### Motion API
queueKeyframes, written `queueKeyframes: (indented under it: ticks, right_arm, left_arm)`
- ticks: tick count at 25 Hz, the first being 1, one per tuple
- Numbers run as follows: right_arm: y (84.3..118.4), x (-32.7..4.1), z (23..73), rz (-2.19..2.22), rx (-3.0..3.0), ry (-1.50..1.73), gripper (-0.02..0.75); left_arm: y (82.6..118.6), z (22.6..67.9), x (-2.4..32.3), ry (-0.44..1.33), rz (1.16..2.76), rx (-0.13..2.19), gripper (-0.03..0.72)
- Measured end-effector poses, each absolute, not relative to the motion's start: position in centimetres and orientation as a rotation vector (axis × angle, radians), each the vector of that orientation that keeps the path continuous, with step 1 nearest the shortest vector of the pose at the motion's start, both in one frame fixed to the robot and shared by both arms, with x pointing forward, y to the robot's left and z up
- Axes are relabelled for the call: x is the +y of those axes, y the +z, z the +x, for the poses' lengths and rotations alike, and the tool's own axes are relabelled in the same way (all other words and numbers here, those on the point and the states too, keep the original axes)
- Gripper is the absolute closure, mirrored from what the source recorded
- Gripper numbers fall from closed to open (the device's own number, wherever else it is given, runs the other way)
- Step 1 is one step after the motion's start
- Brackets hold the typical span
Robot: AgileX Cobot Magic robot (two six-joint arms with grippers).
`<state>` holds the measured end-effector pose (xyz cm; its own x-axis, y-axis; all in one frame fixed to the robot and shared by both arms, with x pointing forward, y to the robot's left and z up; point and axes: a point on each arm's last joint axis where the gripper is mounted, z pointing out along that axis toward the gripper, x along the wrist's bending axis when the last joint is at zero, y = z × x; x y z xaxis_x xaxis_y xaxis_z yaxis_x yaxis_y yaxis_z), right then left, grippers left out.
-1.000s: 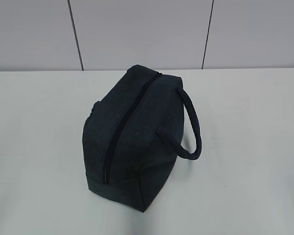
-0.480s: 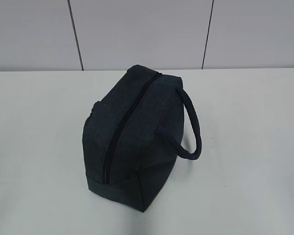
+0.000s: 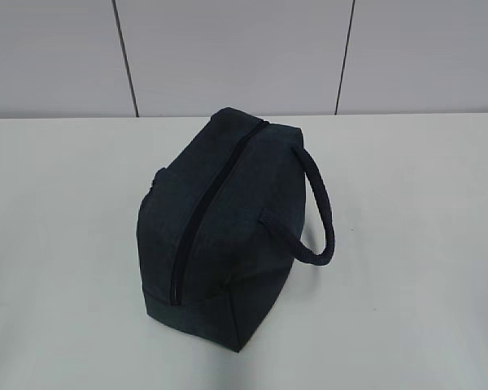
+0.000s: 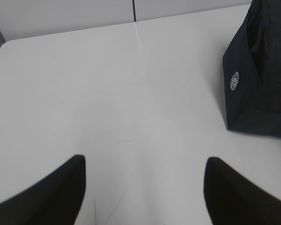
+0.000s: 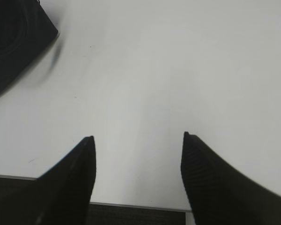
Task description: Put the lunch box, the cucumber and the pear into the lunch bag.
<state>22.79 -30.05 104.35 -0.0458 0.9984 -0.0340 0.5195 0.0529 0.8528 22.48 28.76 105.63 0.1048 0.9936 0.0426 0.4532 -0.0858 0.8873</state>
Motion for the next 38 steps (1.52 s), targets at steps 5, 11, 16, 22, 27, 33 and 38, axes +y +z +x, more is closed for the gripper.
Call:
queueKeyframes:
  ticks: [5,11,16,22,27,33,38]
  right_arm:
    - [104.35,-30.05,22.79,1.546,1.649,0.890,0.281]
    - [104.35,-30.05,22.79,1.546,1.649,0.890,0.281]
    - [104.35,-30.05,22.79,1.546,1.649,0.890,0.281]
    - [104.35,-30.05,22.79,1.546,1.649,0.890,0.281]
    - [104.35,-30.05,22.79,1.546,1.649,0.890,0.281]
    - [104.35,-30.05,22.79,1.546,1.649,0.890,0.281]
    - [104.35,-30.05,22.79,1.546,1.649,0.890,0.281]
  left_arm:
    - [105.63,22.48,28.76,0.925,1.645,1.442,0.223]
    - [105.63,22.48,28.76,0.925,1.645,1.442,0.223]
    - [105.63,22.48,28.76,0.925,1.645,1.442,0.223]
    - [105.63,22.48,28.76,0.925,1.645,1.442,0.223]
    - [105.63,22.48,28.76,0.925,1.645,1.442,0.223]
    - [105.63,22.48,28.76,0.925,1.645,1.442,0.223]
    - [105.63,22.48,28.76,0.925,1.645,1.442,0.223]
